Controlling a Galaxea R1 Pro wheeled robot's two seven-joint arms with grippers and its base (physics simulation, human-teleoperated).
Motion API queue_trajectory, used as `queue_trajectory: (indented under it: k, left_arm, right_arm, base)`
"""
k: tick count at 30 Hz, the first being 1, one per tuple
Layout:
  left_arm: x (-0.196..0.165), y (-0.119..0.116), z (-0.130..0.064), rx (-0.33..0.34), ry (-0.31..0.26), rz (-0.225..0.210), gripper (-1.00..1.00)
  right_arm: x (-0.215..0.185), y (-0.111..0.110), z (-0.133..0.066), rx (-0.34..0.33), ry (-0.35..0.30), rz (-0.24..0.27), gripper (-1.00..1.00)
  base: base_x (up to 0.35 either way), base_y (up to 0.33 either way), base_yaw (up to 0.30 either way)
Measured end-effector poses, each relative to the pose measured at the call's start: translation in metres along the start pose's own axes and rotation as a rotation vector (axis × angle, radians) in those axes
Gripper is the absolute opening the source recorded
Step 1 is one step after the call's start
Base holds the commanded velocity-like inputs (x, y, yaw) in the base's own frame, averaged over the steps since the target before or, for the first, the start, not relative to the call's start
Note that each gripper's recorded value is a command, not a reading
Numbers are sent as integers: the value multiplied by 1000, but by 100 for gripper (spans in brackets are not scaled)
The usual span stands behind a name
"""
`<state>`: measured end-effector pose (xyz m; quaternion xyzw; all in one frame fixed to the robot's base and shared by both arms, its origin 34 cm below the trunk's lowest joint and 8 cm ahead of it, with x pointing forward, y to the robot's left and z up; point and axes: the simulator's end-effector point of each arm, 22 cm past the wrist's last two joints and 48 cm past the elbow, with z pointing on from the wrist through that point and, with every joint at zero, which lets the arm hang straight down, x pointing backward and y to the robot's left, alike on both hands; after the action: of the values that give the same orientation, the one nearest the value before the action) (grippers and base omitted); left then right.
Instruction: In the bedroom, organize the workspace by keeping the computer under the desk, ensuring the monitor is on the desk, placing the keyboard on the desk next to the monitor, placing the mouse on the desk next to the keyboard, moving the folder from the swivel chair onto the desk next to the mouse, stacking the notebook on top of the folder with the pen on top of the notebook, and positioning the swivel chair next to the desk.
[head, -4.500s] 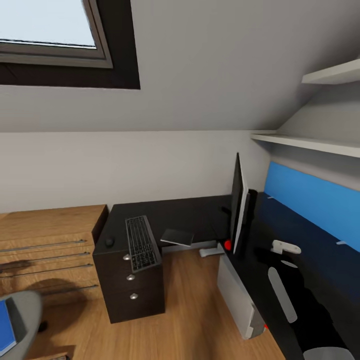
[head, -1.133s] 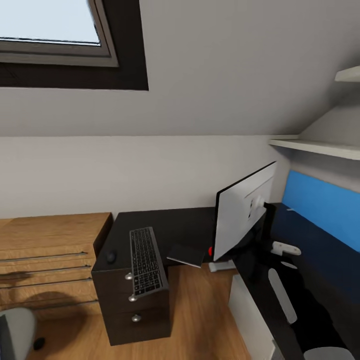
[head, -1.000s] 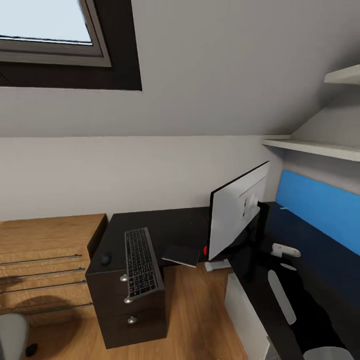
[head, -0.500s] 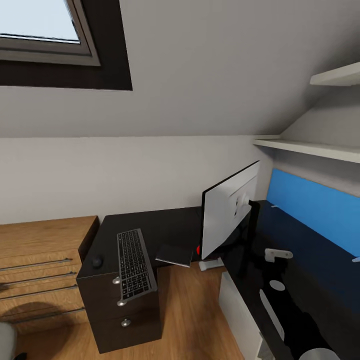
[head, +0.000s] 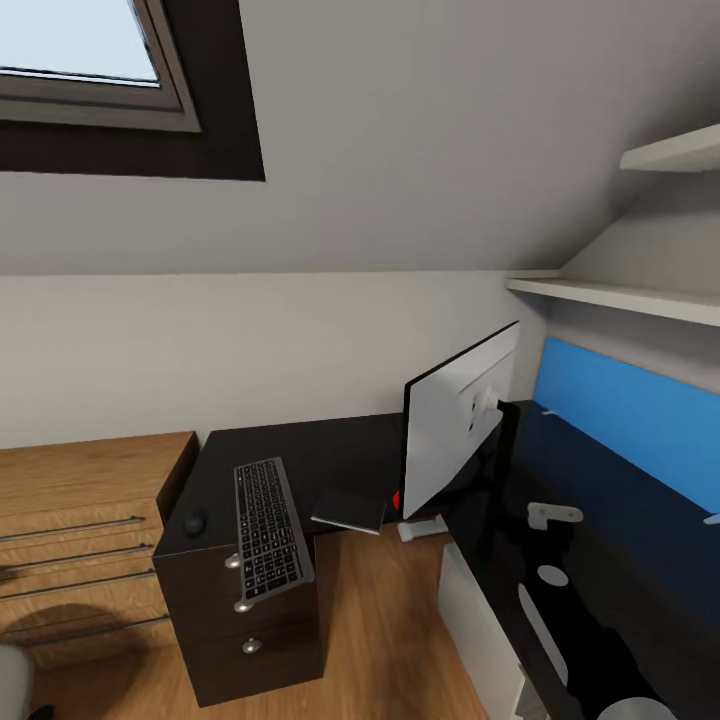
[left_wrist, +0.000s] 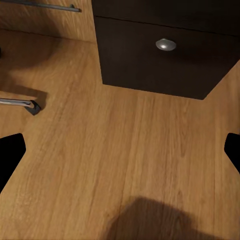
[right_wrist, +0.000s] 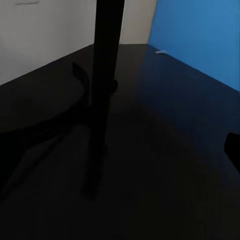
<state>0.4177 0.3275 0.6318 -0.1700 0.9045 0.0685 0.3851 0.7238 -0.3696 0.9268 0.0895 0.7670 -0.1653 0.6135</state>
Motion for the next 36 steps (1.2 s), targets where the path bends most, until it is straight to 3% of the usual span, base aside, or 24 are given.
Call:
queue_trajectory:
  k: [21, 24, 27, 31, 36]
  left_arm:
    - [3, -1, 0, 4, 8, -1, 100]
    - [36, 12, -4, -17, 51, 12, 100]
    - [55, 23, -10, -34, 30, 16, 100]
    - [74, 36, -24, -54, -42, 17, 100]
    - [74, 41, -33, -60, -107, 16, 100]
  right_arm:
    - [2, -4, 1, 6, 1, -4, 100]
    - [37, -8, 5, 15, 78, -27, 100]
    - [44, -9, 18, 25, 110, -37, 100]
    - [29, -11, 47, 42, 110, -31, 100]
    - [14, -12, 67, 36, 108, -22, 100]
  base:
    - [86, 0, 0]
    - [4, 0, 0]
    - [1, 0, 0]
    - [0, 0, 0]
    - [0, 0, 0]
